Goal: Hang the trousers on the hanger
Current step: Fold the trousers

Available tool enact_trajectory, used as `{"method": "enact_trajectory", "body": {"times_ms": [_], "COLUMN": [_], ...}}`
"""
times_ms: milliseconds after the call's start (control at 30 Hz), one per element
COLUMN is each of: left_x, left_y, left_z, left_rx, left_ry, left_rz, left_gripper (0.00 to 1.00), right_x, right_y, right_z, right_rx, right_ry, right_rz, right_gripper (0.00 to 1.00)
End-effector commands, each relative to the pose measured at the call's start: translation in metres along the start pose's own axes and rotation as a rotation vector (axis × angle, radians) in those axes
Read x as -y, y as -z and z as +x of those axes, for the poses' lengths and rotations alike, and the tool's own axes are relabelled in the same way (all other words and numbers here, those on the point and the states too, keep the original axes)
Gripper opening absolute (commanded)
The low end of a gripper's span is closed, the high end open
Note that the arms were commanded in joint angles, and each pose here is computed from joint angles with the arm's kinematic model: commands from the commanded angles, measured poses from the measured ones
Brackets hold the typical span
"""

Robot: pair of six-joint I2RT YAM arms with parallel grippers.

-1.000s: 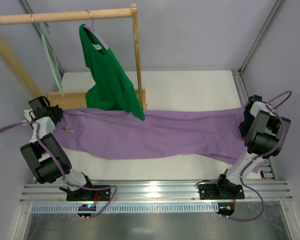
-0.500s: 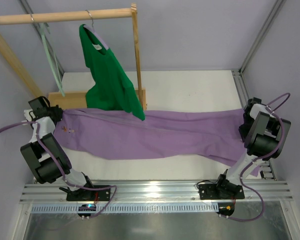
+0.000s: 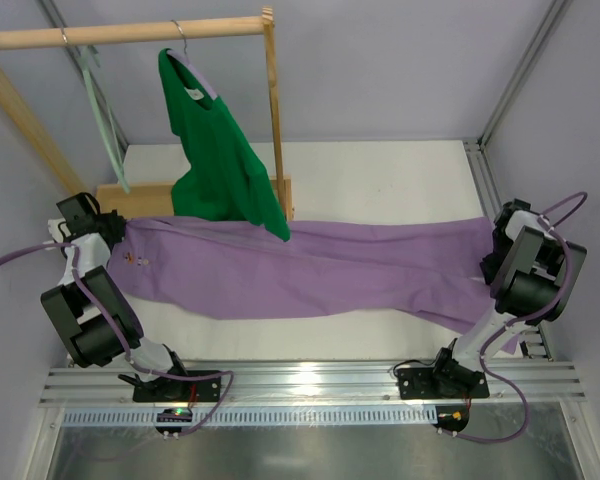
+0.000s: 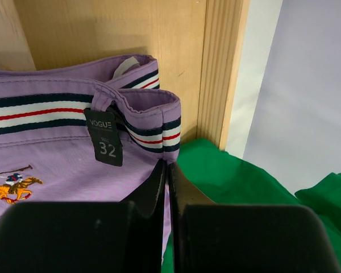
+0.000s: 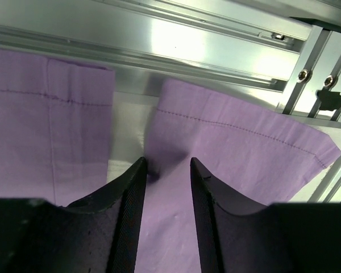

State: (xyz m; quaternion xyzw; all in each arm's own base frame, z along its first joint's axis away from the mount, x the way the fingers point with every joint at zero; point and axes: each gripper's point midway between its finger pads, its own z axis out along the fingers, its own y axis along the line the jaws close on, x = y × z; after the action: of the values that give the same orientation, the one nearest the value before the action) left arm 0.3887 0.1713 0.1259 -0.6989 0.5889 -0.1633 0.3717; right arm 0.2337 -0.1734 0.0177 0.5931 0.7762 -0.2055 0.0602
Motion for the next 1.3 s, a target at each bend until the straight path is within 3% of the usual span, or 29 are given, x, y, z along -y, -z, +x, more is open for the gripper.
{"method": "enact_trajectory", "body": {"times_ms": [0,267,433,500,667,933,1267], "left_x": [0.018,0.014,0.018,0.02,0.02,0.02,0.022], "left_y": [0.01,0.011,0.015,0.017,0.017,0.022,0.028], "left_z": [0.002,0.002,0.0,0.0,0.001,-0.002,0.001], "left_rx": [-0.008,-0.008,0.005,0.004,-0.004,0.011,-0.004], "left_ry": [0.001,0.004,0.002,0.001,0.004,-0.006,0.009], "left_rz": [0.062,0.059,0.067,0.069,0.069,0.065,0.081], "left_gripper": [0.01,0.01,0.01,0.01,0.0,0.01,0.01], "right_x": [0.009,0.004,0.011,0.013,0.021,0.034,0.007], "right_y": [-0.002,-0.014,-0.013,-0.008,0.012,0.091,0.131], "right_z": [-0.006,0.0,0.0,-0.003,-0.017,-0.069,-0.092], "right_rx": [0.006,0.005,0.016,0.037,0.088,0.317,0.382], "right_ry": [-0.008,-0.023,-0.017,-0.024,-0.022,-0.056,-0.041], "right_rz": [0.035,0.022,0.041,0.036,0.02,-0.13,-0.247], "right_gripper": [0.41,0.4,0.23,0.04,0.04,0.04,0.04]}}
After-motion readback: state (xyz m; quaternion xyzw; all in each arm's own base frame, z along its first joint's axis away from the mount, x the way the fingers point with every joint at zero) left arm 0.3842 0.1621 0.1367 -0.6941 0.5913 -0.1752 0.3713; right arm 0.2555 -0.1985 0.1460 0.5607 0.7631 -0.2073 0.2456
